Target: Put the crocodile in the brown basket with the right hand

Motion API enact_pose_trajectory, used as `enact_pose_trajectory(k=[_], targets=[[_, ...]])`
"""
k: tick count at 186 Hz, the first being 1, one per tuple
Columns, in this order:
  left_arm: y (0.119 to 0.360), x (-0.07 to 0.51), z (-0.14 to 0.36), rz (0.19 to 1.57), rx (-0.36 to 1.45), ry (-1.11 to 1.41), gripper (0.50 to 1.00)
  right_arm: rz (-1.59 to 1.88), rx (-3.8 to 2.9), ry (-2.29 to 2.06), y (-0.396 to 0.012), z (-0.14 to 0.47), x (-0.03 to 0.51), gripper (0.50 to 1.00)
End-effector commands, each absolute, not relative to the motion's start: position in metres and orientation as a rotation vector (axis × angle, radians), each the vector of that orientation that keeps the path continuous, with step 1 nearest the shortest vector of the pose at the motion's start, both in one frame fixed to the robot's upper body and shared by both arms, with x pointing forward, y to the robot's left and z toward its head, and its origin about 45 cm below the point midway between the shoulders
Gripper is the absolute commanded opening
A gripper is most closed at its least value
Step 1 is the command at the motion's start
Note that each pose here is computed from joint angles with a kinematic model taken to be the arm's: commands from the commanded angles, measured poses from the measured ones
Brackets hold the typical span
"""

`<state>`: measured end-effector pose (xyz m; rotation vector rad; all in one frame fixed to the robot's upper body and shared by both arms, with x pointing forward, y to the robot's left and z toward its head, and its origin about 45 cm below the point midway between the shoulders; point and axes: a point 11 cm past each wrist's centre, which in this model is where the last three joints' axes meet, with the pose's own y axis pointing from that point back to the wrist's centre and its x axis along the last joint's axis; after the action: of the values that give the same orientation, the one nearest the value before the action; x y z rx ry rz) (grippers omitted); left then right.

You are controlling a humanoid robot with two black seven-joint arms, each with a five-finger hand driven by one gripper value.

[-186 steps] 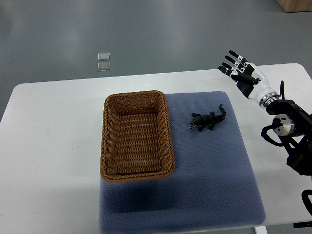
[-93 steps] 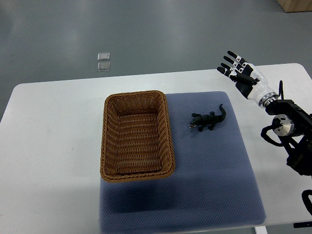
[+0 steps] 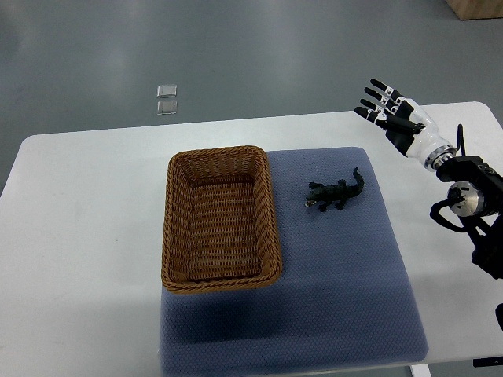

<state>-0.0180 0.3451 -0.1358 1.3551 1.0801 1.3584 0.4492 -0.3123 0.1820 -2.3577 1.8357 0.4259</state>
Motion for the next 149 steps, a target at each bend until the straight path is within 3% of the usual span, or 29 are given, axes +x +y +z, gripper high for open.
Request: enact_pose_trajectory(k=[1,102,149], targets=[[0.345,-0.018,-0.136,1.358,1.355,1.080,1.000,0.416,-2.373,1.826,-0.309,0.184,0.451,0.928],[0.345,-0.018,-0.136,1.358,1.355,1.080,1.000,0.312,-2.500,1.797,-0.304,0.186,0.449,0.926],[0.345,-0.018,-0.136,1.358,1.355,1.080,1.000,-0.083,-2.807,1.768,-0.319,0.207,0.452,0.926]])
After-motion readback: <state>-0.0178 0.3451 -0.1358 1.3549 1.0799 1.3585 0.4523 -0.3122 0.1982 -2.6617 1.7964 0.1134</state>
